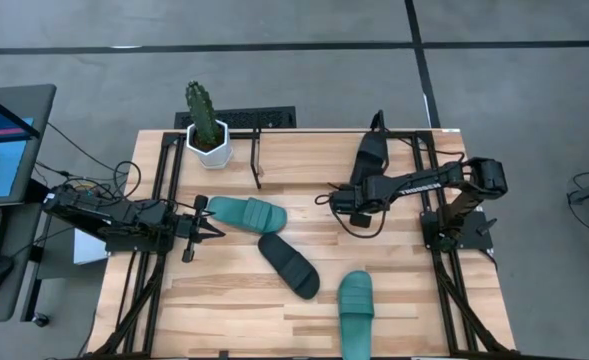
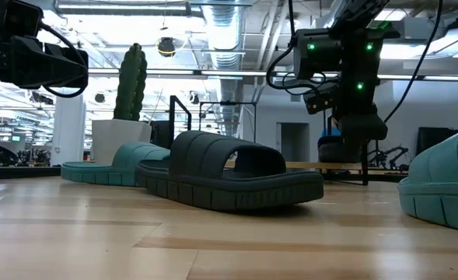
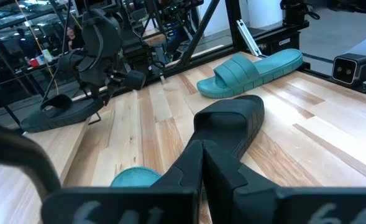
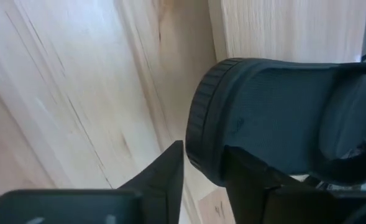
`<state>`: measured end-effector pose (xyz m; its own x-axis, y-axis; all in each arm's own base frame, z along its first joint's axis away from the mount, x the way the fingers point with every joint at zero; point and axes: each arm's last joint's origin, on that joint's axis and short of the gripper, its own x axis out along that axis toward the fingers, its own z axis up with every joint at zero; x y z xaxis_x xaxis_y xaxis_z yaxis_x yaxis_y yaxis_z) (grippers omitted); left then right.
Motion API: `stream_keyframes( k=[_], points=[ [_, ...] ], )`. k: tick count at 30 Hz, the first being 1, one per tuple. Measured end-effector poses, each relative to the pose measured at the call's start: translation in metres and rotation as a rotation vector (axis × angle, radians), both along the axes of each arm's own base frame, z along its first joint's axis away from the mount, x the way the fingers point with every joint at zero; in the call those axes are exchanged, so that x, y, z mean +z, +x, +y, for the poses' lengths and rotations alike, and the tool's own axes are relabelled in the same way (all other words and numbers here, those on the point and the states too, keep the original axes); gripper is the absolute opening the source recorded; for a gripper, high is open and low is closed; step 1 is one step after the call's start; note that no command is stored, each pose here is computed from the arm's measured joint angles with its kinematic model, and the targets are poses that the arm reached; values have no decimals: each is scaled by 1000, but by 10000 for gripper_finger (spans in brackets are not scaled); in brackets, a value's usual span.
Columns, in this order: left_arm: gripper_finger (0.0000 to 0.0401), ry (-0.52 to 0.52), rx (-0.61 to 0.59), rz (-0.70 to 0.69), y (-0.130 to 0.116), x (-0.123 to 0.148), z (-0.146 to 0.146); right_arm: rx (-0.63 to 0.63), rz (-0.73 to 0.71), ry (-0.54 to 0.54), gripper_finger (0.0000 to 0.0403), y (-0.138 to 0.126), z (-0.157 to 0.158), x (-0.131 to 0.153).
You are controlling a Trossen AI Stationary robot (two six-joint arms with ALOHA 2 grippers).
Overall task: Pick and place slides into the shelf
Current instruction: Put the right black slide on the shelf
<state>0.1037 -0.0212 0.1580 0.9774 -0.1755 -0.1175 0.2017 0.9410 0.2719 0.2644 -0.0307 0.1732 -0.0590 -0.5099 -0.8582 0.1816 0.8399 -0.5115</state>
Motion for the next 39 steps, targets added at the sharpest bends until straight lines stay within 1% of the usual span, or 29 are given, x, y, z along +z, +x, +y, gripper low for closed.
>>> stream_keyframes(
  k=[9, 11, 17, 24, 28, 39],
  points=[
    [0, -3, 1, 0, 0, 0, 0, -22, -39, 43, 20, 3, -9, -1],
    [0, -1, 0, 0, 0, 0, 0, -30, -42, 45, 9, 3, -12, -1],
    [0, -3, 0, 1, 0, 0, 0, -49, -38, 39, 5, 2, -19, -1],
    [0, -3, 0, 0, 0, 0, 0, -25, -20, 30, 2, 1, -18, 0],
    [0, -2, 0, 0, 0, 0, 0, 20, -1, 8, 1, 2, -14, 0],
    [0, 0, 0, 0, 0, 0, 0, 121, 43, -5, 1, 3, -1, 0]
  ],
)
